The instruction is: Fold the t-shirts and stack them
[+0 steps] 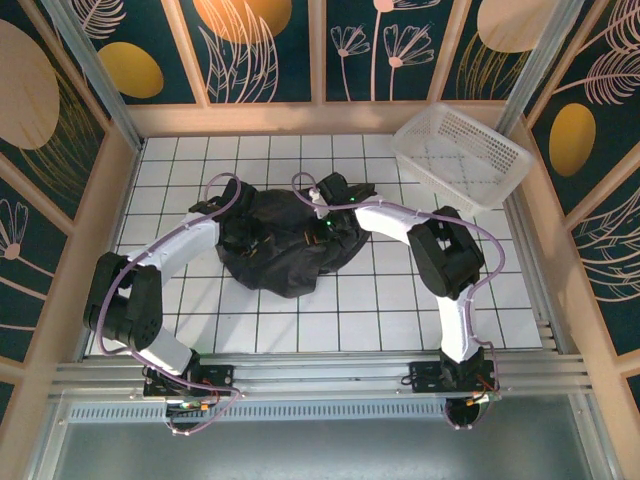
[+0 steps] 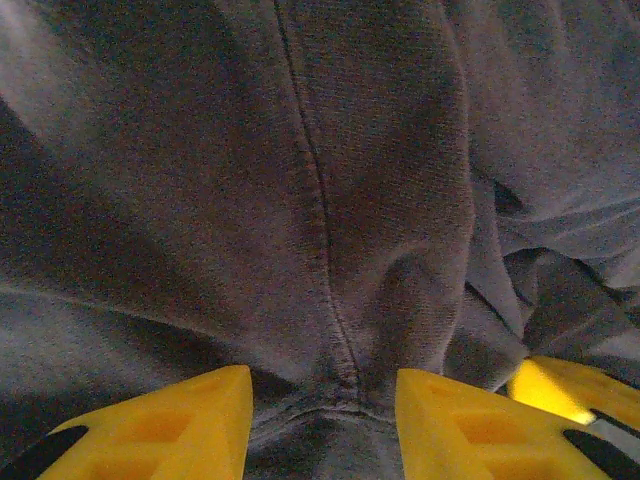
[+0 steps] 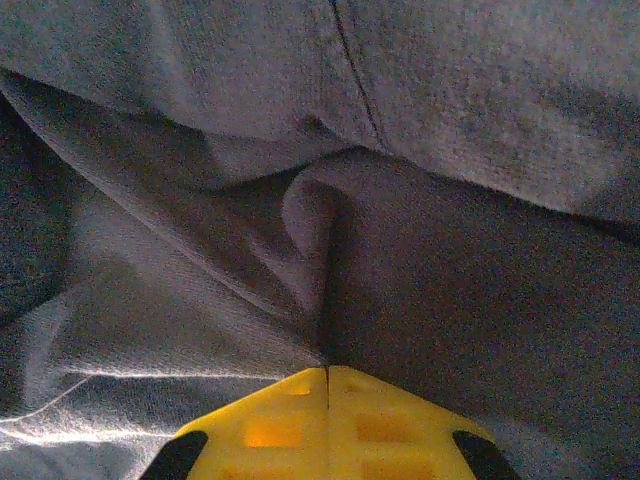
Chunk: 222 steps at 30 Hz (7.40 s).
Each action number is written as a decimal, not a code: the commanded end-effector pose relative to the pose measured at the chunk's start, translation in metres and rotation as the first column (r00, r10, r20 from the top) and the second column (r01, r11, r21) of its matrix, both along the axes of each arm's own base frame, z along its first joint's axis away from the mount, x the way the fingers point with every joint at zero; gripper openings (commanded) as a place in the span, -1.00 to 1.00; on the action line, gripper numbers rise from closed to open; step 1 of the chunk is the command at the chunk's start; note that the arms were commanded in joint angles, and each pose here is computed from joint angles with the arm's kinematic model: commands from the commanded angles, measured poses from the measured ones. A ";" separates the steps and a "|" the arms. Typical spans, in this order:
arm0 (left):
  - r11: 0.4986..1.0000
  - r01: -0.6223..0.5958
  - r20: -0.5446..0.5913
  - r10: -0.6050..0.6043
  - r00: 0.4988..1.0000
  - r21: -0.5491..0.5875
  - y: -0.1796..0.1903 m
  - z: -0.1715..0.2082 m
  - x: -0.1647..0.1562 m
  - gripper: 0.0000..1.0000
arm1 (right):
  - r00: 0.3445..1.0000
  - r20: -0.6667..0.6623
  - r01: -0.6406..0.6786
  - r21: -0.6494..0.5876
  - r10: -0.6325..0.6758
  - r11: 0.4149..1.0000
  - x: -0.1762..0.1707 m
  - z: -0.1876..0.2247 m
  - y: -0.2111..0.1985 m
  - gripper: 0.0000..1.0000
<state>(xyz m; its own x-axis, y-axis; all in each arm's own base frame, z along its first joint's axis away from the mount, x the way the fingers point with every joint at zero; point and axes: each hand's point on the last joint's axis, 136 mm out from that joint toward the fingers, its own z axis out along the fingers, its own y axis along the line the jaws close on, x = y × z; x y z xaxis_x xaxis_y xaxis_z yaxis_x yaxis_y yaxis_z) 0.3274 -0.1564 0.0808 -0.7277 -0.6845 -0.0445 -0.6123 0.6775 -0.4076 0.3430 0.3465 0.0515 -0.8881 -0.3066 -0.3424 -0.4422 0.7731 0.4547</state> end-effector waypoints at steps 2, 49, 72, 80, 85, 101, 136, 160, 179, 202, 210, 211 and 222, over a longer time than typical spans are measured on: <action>0.998 -0.007 0.013 0.008 1.000 -0.057 -0.012 0.002 0.014 -0.18 | 1.000 -0.021 0.008 0.028 -0.008 1.000 -0.007 0.011 -0.001 -1.00; 0.914 -0.269 0.306 0.174 0.936 0.304 0.105 0.129 -0.027 -1.00 | 0.947 0.048 0.309 0.127 -0.317 0.943 0.010 0.092 -0.079 -0.39; 0.881 -0.471 0.575 0.366 0.732 0.040 0.128 0.183 -0.032 -1.00 | 0.678 -0.348 0.635 -0.166 -0.648 0.754 0.016 -0.027 -0.106 -0.25; 0.895 -0.442 0.696 0.352 0.626 -0.055 0.127 0.246 0.012 -1.00 | 0.665 -0.203 0.710 -0.130 -0.719 0.692 0.080 -0.009 -0.136 -1.00; 0.875 -0.475 0.774 0.366 0.516 -0.097 0.146 0.301 0.037 -1.00 | 0.650 -0.035 0.757 -0.058 -0.759 0.651 0.125 0.057 -0.179 -1.00; 0.827 -0.552 0.846 0.368 0.385 -0.108 0.177 0.341 0.034 -1.00 | 0.710 0.263 0.636 0.159 -0.653 0.756 0.111 0.207 -0.218 -1.00; 0.901 -0.433 0.715 0.316 0.623 -0.021 0.143 0.229 0.086 -1.00 | 0.988 -0.081 0.119 -0.132 -0.131 0.984 -0.081 0.017 -0.079 0.27; 0.909 -0.417 0.761 0.251 0.598 0.028 0.147 0.260 0.073 -1.00 | 0.901 -0.110 0.416 -0.054 -0.420 0.908 0.013 0.030 -0.088 -1.00; 0.890 -0.454 0.902 0.230 0.365 -0.043 0.160 0.373 0.085 -1.00 | 0.877 0.133 0.411 0.293 -0.463 0.863 0.087 0.222 -0.140 -1.00; 0.897 -0.441 0.709 0.289 0.643 0.034 0.157 0.190 0.045 -1.00 | 0.773 -0.352 0.570 0.020 -0.528 0.821 -0.016 0.041 -0.175 -1.00; 0.919 -0.385 0.616 0.256 0.745 0.082 0.145 0.145 0.064 -1.00 | 0.716 -0.257 0.618 -0.197 -0.648 0.761 0.030 -0.012 -0.199 -0.55; 0.923 -0.376 0.611 0.253 0.750 0.079 0.143 0.143 0.064 -1.00 | 0.721 -0.228 0.627 -0.188 -0.655 0.756 0.032 -0.004 -0.202 -0.39; 0.930 -0.361 0.572 0.257 0.779 0.074 0.140 0.129 0.046 -1.00 | 0.853 0.060 0.504 -0.357 -0.519 0.787 -0.073 0.006 -0.206 0.12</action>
<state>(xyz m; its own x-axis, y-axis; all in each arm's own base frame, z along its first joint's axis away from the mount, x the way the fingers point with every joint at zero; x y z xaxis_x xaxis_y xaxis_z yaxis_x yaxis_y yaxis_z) 0.3808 -0.0154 0.2128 -0.2915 -0.7996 -0.5250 -0.5088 0.5944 -0.6227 0.2972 0.1541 0.0817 -0.9421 0.1893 -0.2770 0.1123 0.9559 0.2712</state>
